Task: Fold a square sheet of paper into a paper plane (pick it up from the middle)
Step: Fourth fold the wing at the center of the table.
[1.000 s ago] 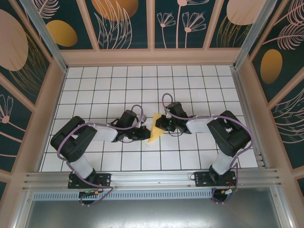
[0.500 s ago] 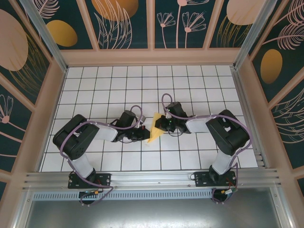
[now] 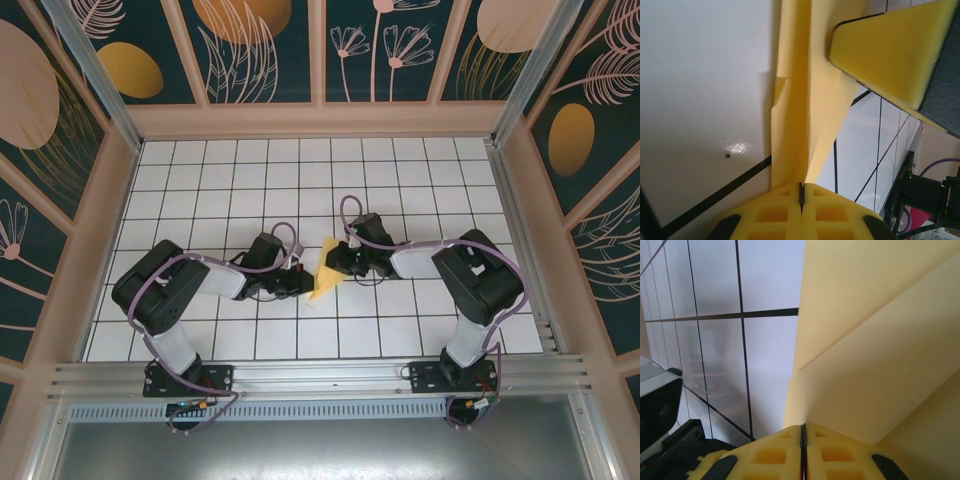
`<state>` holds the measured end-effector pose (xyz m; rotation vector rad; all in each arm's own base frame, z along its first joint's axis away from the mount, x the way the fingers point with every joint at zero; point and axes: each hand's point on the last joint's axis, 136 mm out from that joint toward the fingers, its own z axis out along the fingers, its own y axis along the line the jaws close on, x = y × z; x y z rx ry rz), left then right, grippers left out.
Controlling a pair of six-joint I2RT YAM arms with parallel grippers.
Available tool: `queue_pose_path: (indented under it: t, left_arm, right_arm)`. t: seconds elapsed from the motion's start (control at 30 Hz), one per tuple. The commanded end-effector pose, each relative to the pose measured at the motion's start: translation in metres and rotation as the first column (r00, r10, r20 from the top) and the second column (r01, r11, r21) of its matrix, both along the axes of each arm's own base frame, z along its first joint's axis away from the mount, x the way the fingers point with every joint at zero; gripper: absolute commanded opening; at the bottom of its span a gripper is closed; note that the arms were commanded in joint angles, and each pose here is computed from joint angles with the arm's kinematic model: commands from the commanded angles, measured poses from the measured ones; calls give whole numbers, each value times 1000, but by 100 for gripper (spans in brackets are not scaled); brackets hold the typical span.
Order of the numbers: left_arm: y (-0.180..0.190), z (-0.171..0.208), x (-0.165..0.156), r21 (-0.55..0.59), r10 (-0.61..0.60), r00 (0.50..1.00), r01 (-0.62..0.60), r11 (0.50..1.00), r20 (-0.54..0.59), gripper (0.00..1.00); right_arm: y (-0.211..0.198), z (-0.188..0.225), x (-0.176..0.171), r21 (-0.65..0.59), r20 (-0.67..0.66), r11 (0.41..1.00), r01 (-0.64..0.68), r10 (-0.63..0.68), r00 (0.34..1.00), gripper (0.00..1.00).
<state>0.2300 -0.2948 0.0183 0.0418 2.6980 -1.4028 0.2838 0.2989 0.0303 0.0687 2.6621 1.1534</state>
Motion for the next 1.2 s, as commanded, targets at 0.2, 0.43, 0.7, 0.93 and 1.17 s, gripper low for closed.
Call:
queue_pose_path:
  t: [0.2, 0.43, 0.7, 0.93, 1.17]
  left_arm:
    - [-1, 7, 3, -46, 16, 1000, -16, 999, -4, 0]
    - [-2, 5, 3, -45, 15, 1000, -16, 999, -16, 1]
    - [0, 5, 4, -48, 28, 999, -29, 998, -26, 1]
    - [1, 0, 4, -32, 27, 999, -29, 999, -42, 5]
    - [7, -2, 1, 6, 35, 998, -35, 999, -48, 16]
  right_arm:
    - [9, 4, 12, 17, 25, 1000, -23, 23, 999, 11]
    - [9, -3, 14, 1, 13, 1000, -23, 23, 1000, 11]
    - [8, -8, 16, -15, 7, 1000, -16, 16, 1000, 11]
    - [6, -24, 14, -41, -34, 999, -15, 13, 999, 10]
    - [1, -29, 12, -65, -51, 998, 8, -12, 999, 10]
